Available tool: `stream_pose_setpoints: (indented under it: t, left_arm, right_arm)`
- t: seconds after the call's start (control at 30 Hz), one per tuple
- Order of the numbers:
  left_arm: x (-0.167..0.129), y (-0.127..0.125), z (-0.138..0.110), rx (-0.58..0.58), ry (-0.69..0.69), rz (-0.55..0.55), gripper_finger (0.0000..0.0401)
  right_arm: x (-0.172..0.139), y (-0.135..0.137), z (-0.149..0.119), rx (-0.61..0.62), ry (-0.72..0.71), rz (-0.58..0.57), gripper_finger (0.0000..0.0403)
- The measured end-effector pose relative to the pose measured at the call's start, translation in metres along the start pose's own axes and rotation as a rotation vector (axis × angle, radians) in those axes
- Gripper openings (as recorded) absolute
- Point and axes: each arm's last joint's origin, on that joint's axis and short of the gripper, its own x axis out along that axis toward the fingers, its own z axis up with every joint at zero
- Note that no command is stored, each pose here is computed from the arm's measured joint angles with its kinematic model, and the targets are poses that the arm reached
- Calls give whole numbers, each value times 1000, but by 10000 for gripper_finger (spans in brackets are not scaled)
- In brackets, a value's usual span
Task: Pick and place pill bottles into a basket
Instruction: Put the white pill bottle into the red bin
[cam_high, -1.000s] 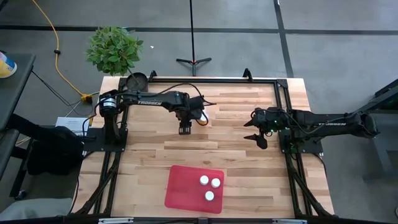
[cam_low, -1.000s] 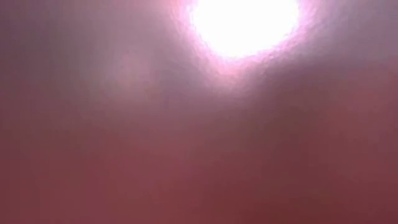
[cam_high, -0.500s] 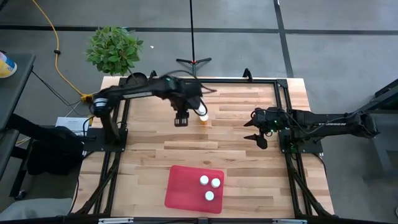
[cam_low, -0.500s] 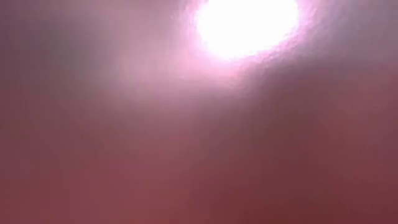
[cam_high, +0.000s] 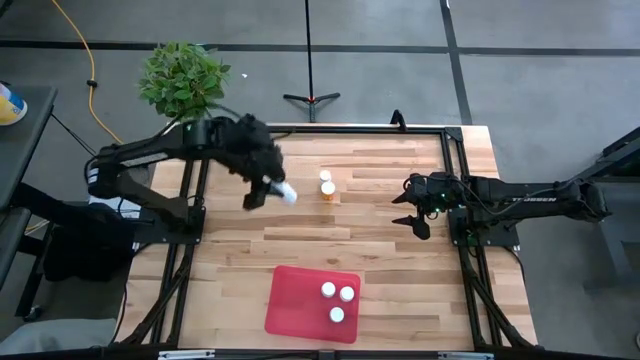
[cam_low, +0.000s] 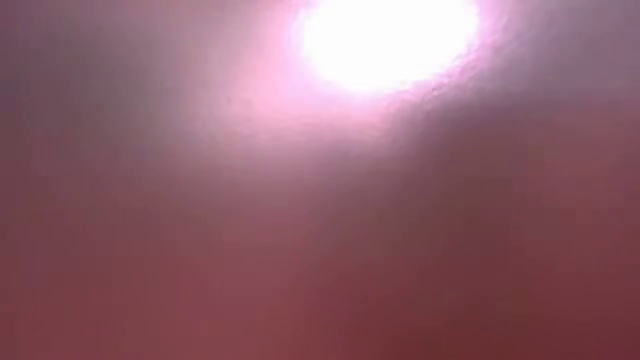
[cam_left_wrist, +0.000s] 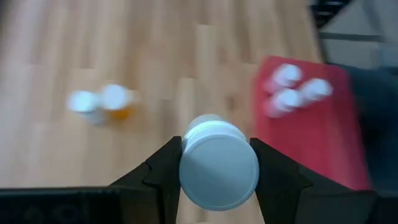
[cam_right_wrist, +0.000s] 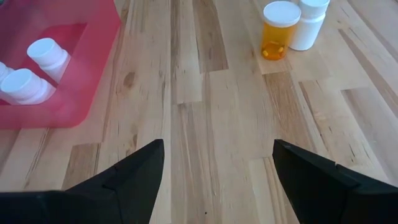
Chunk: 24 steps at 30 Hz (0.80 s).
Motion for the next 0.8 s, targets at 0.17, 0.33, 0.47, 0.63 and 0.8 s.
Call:
stream_pose_setpoints:
  t: [0.17, 0.33, 0.47, 0.63, 0.8]
  left_arm:
    - [29, -25, -25, -4, -18, -135, 193]
    - [62, -58, -40, 51, -84, -267, 193]
    - [81, -85, -49, 85, -141, -325, 193]
    - [93, -119, -63, 129, -229, -367, 193]
    - [101, -145, -78, 143, -332, -362, 193]
  right_arm:
    - [0, 0, 0, 0, 1, -1, 291]
    - [0, 0, 0, 0, 0, -4, 291]
    - [0, 0, 0, 0, -1, -4, 291]
    - [0, 0, 0, 1, -1, -10, 291]
    - [0, 0, 0, 0, -3, -11, 291]
